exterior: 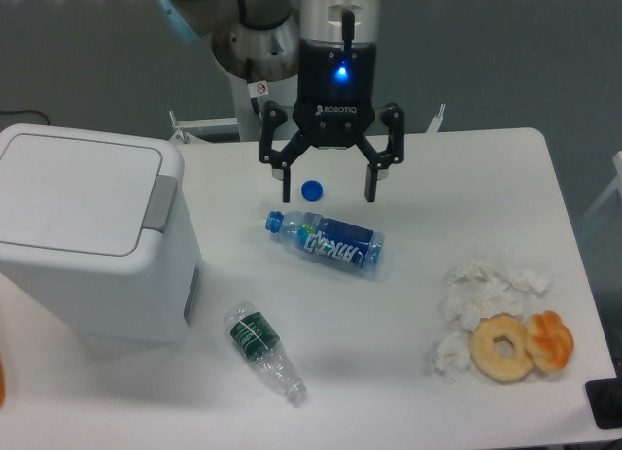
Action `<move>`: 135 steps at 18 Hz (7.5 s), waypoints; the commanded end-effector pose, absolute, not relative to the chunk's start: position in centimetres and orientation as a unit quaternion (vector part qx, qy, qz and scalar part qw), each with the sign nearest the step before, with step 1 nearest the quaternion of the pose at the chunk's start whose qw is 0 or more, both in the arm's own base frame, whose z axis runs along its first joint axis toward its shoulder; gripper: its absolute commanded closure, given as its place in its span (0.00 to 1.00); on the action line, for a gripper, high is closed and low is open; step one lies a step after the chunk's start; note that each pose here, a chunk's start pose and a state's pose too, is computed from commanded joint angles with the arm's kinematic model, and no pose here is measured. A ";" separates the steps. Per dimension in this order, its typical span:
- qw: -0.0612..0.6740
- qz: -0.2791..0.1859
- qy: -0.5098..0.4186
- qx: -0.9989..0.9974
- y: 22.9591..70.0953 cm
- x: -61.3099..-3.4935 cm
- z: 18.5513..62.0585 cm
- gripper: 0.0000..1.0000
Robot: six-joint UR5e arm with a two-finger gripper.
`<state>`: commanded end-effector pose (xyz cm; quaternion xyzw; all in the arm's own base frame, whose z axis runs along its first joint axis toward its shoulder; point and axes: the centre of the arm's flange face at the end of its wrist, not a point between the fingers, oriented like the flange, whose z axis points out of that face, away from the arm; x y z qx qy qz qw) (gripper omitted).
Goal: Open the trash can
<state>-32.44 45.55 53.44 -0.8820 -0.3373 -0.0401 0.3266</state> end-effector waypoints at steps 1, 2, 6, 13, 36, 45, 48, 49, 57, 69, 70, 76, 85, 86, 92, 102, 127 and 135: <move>0.325 -0.050 -0.334 -0.884 45.8 -31.8 53.0 0.00; 0.323 -0.063 -0.328 -0.886 46.3 -31.0 52.5 0.00; 0.318 -0.139 -0.371 -0.861 47.3 -29.6 51.1 0.00; 0.297 -0.173 -0.367 -0.864 47.9 -27.7 49.7 0.00; 0.263 -0.190 -0.356 -0.876 48.8 -25.8 46.9 0.00; 0.257 -0.193 -0.356 -0.877 49.0 -25.6 46.2 0.00; 0.255 -0.194 -0.357 -0.878 49.0 -25.7 46.0 0.00; 0.255 -0.194 -0.357 -0.878 49.0 -25.7 46.0 0.00; 0.250 -0.196 -0.358 -0.878 49.0 -25.5 45.5 0.00; 0.250 -0.196 -0.358 -0.878 49.0 -25.5 45.3 0.00; 0.249 -0.196 -0.358 -0.878 49.0 -25.5 45.3 0.00; 0.250 -0.196 -0.359 -0.878 48.9 -25.6 45.3 0.00; 0.248 -0.197 -0.360 -0.878 48.9 -25.5 45.0 0.00; 0.247 -0.197 -0.360 -0.878 48.9 -25.5 44.9 0.00; 0.245 -0.199 -0.360 -0.878 48.8 -25.4 44.6 0.00; 0.265 -0.191 -0.361 -0.874 48.7 -26.6 46.6 0.00; 0.226 0.090 0.005 -0.970 43.3 -38.1 48.1 0.00; 0.139 0.133 0.084 -0.978 43.2 -39.7 45.3 0.00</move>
